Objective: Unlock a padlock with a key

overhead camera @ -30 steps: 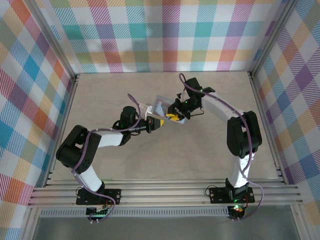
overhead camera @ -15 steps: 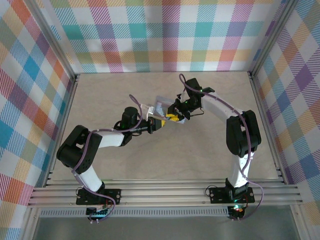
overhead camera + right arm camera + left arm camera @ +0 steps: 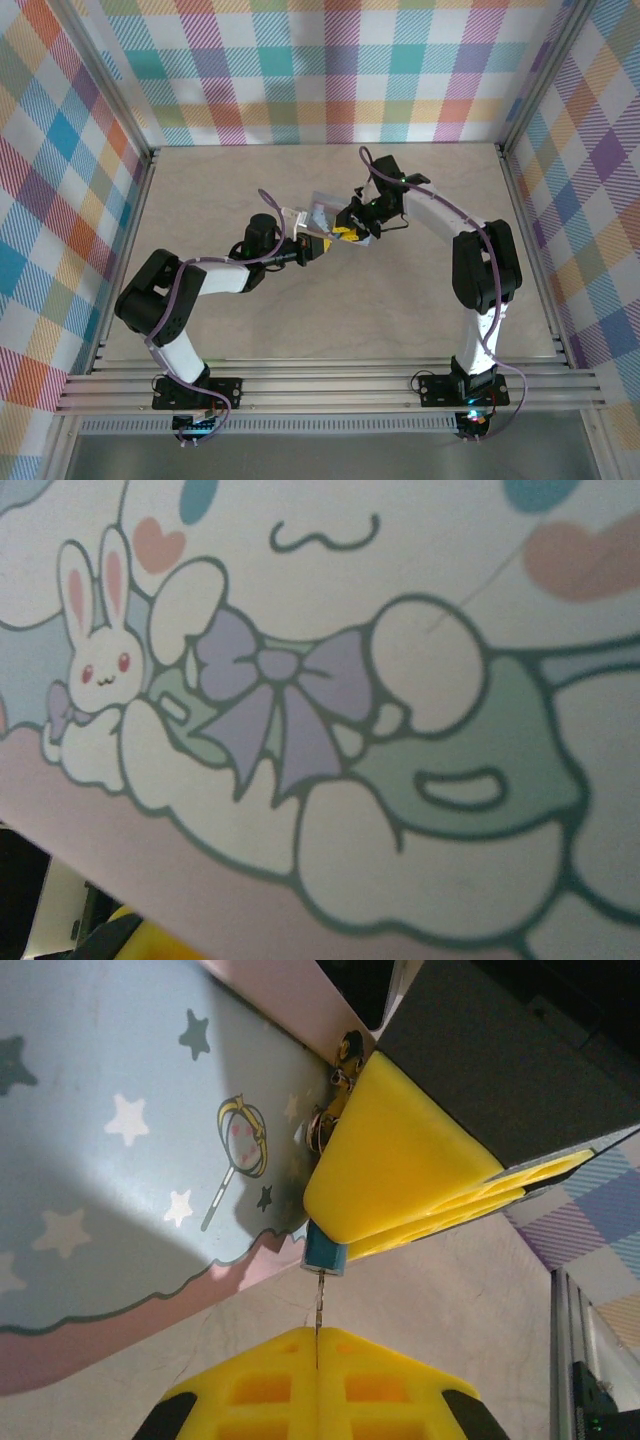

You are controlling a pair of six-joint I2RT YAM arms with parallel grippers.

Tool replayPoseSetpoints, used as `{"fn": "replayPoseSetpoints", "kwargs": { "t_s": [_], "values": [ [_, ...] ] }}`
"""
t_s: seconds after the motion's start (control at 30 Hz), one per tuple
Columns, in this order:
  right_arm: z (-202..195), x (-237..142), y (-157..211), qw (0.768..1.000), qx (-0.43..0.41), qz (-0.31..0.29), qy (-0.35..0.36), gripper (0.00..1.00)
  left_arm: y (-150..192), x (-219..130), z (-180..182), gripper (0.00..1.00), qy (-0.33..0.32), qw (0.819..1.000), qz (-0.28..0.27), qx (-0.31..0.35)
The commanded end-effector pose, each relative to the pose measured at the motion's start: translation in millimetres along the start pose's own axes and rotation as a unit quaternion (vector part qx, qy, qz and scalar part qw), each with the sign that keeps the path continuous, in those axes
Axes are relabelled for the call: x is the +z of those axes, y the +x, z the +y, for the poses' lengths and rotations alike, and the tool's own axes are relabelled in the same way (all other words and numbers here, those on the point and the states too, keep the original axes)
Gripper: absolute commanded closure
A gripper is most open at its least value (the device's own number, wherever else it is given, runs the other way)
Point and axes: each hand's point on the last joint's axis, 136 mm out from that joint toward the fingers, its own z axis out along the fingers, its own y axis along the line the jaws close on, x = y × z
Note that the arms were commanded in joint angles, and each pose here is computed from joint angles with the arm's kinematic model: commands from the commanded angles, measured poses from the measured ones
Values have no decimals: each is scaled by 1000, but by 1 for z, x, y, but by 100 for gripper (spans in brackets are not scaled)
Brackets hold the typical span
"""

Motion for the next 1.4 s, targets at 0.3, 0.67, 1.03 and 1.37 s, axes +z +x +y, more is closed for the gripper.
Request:
{"fn": "replayPoseSetpoints", "kwargs": {
  "t_s": [0.3, 0.67, 1.03, 1.37],
  "values": [
    [3, 5, 21, 998, -35, 38, -26, 100, -44, 11, -31, 100, 84, 995, -42, -22],
    [8, 3, 22, 998, -27, 43, -38, 100, -45, 13, -29, 100, 81, 995, -53, -33],
    [8, 2, 23, 998, -3, 49, -32, 100, -40, 11, -49, 100, 19, 997, -54, 48],
    [7, 4, 28, 997, -21, 50, -49, 100, -46, 19, -39, 100, 68, 994, -64, -54]
  ]
}}
